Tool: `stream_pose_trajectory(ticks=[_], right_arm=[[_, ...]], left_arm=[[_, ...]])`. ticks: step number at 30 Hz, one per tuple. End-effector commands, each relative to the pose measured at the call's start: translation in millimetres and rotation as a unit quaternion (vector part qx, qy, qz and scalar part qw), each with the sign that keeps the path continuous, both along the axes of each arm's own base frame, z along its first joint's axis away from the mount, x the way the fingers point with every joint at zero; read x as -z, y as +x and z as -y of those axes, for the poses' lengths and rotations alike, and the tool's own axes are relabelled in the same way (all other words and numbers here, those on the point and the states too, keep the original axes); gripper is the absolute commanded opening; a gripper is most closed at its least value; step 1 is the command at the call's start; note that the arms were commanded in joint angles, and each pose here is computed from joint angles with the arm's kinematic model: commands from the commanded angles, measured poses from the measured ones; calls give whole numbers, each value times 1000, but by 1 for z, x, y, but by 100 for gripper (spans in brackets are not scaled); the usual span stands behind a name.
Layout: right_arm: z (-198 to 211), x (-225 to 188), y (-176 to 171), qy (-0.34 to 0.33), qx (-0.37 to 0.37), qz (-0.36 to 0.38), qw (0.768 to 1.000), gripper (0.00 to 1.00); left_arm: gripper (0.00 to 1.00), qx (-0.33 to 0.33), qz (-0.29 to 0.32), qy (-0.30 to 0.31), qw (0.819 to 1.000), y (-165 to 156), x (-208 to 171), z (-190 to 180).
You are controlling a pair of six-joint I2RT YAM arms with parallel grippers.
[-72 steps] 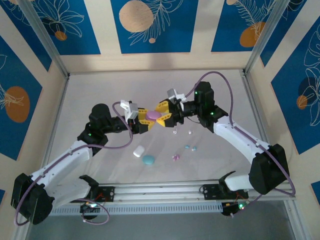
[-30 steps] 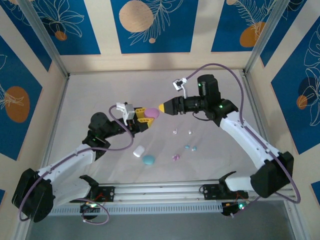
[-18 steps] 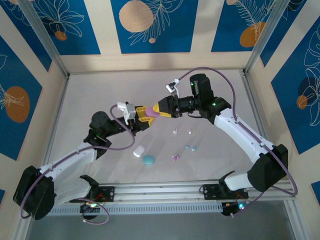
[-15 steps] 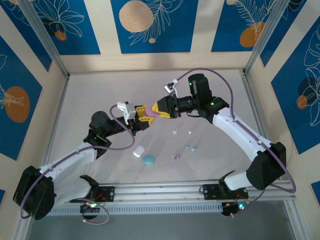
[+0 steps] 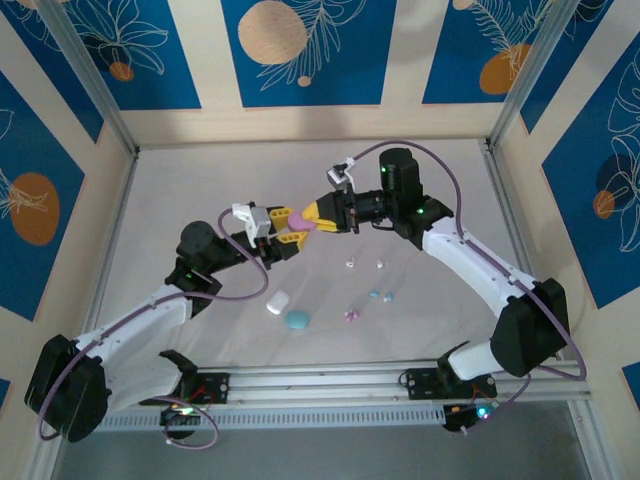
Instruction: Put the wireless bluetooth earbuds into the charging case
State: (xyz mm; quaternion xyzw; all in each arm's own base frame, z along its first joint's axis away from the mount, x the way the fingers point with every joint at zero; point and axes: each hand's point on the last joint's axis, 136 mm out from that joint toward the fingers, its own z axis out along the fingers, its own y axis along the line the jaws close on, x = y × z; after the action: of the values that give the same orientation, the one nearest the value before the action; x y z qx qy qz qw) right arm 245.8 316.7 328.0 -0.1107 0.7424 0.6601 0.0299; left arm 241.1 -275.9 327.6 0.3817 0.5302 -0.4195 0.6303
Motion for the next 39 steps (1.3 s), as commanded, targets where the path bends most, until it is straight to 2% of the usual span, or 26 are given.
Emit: stream_pose_trajectory(ticks=[1, 5, 20, 39], right_arm=[[3, -18, -6, 30, 1, 7, 1000, 13], [3, -21, -6, 39, 3, 7, 999, 13], [2, -17, -3, 40, 9, 2, 999, 13], [2, -9, 1, 33, 13, -6, 999, 13]], left_arm=[[48, 6, 20, -17, 1000, -5, -18, 2], [52, 12, 14, -20, 1000, -5, -16, 3], [61, 8, 25, -37, 999, -4, -27, 2], [59, 6, 22, -38, 999, 0, -26, 4]])
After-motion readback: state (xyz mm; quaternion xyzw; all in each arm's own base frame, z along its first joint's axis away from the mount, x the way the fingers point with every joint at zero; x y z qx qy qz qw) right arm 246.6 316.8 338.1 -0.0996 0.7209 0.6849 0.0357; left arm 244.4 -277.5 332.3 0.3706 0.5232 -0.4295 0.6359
